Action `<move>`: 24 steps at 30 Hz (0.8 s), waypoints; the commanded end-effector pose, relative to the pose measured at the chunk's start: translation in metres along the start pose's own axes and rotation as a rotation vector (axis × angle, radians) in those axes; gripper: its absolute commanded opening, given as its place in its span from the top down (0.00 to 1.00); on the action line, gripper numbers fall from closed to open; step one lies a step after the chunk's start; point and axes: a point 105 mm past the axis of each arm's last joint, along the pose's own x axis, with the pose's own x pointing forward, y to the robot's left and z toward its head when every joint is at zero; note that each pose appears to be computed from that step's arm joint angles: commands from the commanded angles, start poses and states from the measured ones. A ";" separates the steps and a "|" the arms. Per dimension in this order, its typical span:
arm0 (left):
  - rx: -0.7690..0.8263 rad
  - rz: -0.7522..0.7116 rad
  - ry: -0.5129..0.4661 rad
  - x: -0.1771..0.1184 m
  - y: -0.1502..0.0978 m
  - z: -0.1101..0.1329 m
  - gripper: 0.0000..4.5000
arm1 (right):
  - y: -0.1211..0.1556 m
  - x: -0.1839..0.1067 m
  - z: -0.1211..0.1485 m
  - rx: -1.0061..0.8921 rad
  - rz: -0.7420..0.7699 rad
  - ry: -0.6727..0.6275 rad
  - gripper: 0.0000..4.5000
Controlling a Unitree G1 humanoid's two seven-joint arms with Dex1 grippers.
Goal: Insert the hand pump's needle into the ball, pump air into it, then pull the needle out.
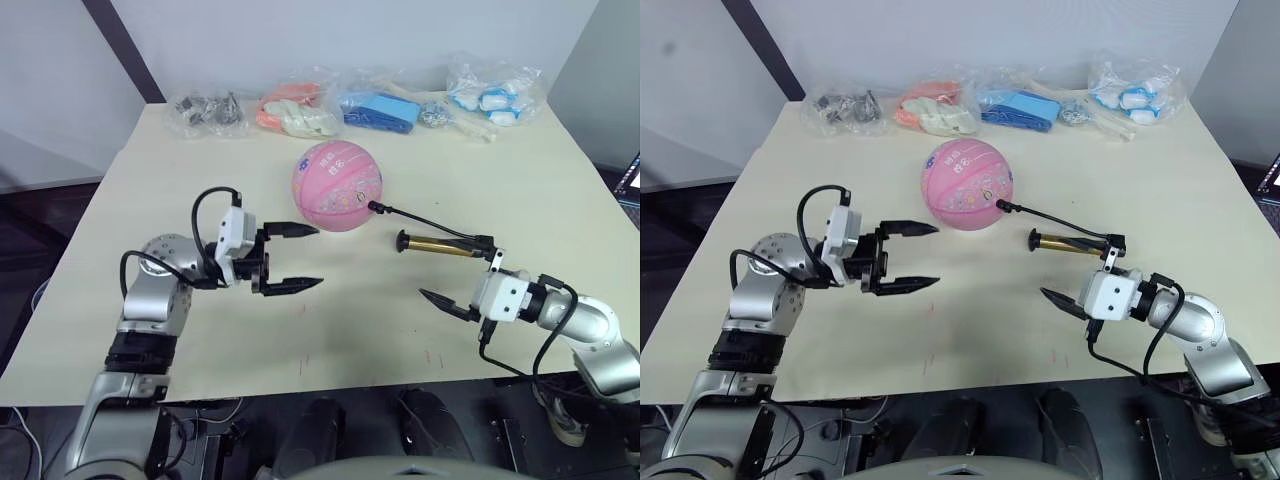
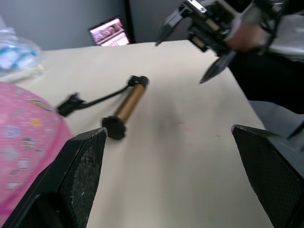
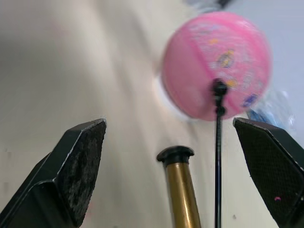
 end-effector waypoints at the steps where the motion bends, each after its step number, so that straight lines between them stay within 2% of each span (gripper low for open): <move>1: 0.045 0.087 -0.035 -0.008 0.017 0.011 0.00 | -0.014 0.001 0.016 0.107 -0.103 -0.060 0.00; 3: 0.051 0.181 -0.057 -0.005 0.037 0.018 0.00 | -0.019 0.007 0.020 0.207 -0.171 -0.089 0.00; 6: 0.037 0.252 -0.076 0.004 0.055 0.024 0.00 | -0.022 0.013 0.027 0.289 -0.215 -0.127 0.00; 12: 0.035 0.383 -0.119 0.020 0.085 0.039 0.00 | -0.019 0.023 0.034 0.424 -0.230 -0.149 0.00; 19: 0.023 0.526 -0.050 0.038 0.123 0.041 0.00 | -0.023 0.024 0.033 0.446 -0.255 -0.141 0.00; 24: 0.004 0.590 -0.015 0.045 0.138 0.040 0.00 | -0.027 0.023 0.036 0.448 -0.269 -0.155 0.00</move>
